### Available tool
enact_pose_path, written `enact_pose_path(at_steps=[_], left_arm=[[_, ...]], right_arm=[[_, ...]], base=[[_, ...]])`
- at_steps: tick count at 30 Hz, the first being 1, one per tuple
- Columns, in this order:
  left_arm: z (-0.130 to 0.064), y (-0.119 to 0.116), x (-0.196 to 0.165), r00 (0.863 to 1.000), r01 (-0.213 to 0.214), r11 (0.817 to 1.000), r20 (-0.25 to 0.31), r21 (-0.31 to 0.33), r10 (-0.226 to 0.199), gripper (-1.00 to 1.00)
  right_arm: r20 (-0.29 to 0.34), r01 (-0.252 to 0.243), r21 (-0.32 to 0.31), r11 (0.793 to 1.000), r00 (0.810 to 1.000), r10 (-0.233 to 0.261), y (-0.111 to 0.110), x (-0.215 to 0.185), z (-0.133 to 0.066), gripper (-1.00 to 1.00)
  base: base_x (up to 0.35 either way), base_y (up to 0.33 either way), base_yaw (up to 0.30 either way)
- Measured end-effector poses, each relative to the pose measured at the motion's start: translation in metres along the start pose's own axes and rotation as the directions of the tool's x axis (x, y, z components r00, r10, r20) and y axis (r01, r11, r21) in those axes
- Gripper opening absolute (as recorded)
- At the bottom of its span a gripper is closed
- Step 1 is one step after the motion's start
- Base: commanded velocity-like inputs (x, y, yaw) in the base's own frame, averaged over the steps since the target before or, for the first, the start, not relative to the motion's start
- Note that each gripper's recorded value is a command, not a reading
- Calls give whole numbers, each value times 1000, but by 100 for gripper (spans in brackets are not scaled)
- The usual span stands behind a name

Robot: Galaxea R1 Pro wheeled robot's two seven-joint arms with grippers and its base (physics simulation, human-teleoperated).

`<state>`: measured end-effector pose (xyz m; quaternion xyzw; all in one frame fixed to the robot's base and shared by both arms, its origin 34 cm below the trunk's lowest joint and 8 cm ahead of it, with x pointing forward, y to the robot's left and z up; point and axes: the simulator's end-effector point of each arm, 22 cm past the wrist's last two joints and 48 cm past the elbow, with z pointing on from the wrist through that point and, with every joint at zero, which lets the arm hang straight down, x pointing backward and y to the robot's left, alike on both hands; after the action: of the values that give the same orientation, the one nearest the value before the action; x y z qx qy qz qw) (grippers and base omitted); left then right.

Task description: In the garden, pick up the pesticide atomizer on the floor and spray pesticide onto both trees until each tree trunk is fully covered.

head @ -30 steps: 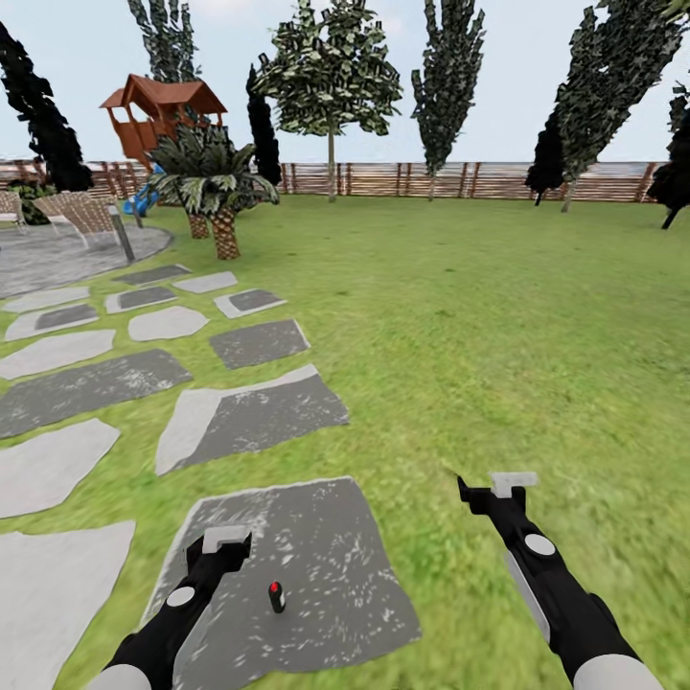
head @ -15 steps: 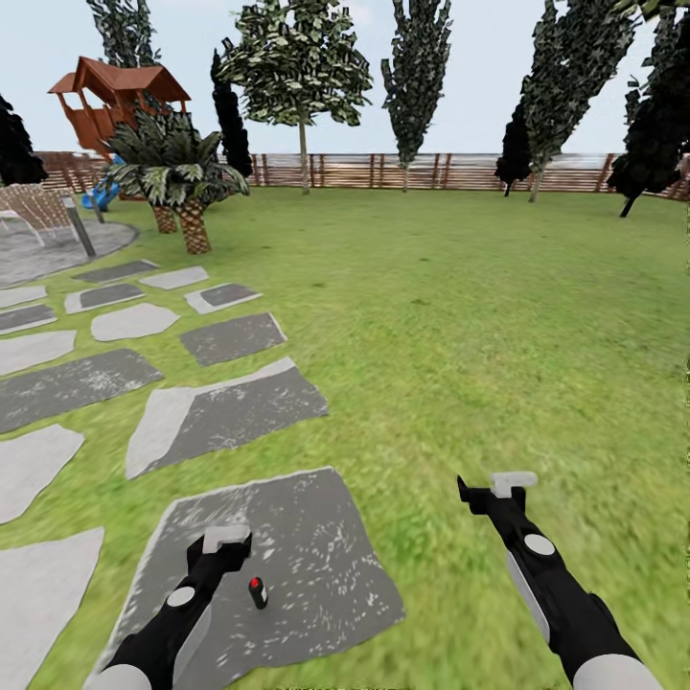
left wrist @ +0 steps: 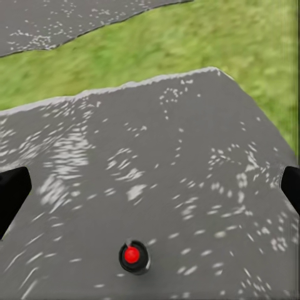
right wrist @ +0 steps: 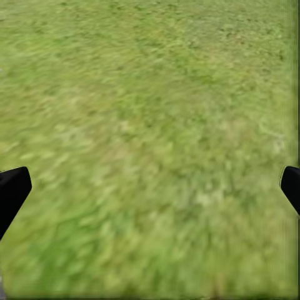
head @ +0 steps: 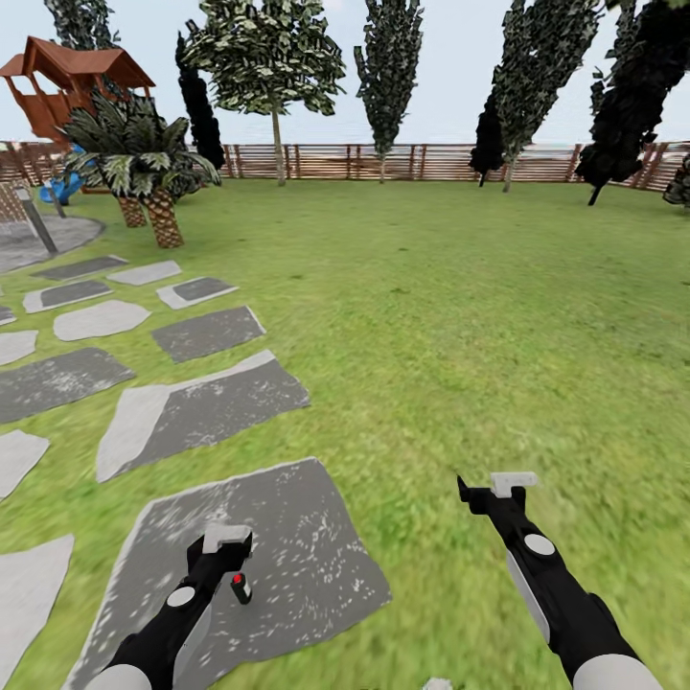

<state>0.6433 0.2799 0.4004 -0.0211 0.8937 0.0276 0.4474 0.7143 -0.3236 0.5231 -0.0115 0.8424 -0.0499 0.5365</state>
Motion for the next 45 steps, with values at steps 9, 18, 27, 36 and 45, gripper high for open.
enact_pose_path(at_steps=[9,18,27,36,45], left_arm=[[10,-1,25,1000,-1,1000,-11,1,1,100],[20,0,50,1000,-1,1000,-23,-1,1,100],[29,1,76,999,1,1000,-35,-4,-1,100],[39,5,100,999,11,1000,-42,-17,-12,100],[52,11,113,998,47,997,-28,-59,-49,100]], right_arm=[[-11,0,0,1000,1000,0,2,26,6,100],[-24,1,-1,1000,1000,-1,4,53,12,100],[-37,1,-1,1000,999,-1,7,81,18,100],[-48,2,-2,1000,999,-2,9,108,23,100],[-60,3,-3,1000,998,-3,12,136,28,100]], base=[[0,0,-157],[0,0,-109],[0,0,113],[0,0,177],[0,0,179]])
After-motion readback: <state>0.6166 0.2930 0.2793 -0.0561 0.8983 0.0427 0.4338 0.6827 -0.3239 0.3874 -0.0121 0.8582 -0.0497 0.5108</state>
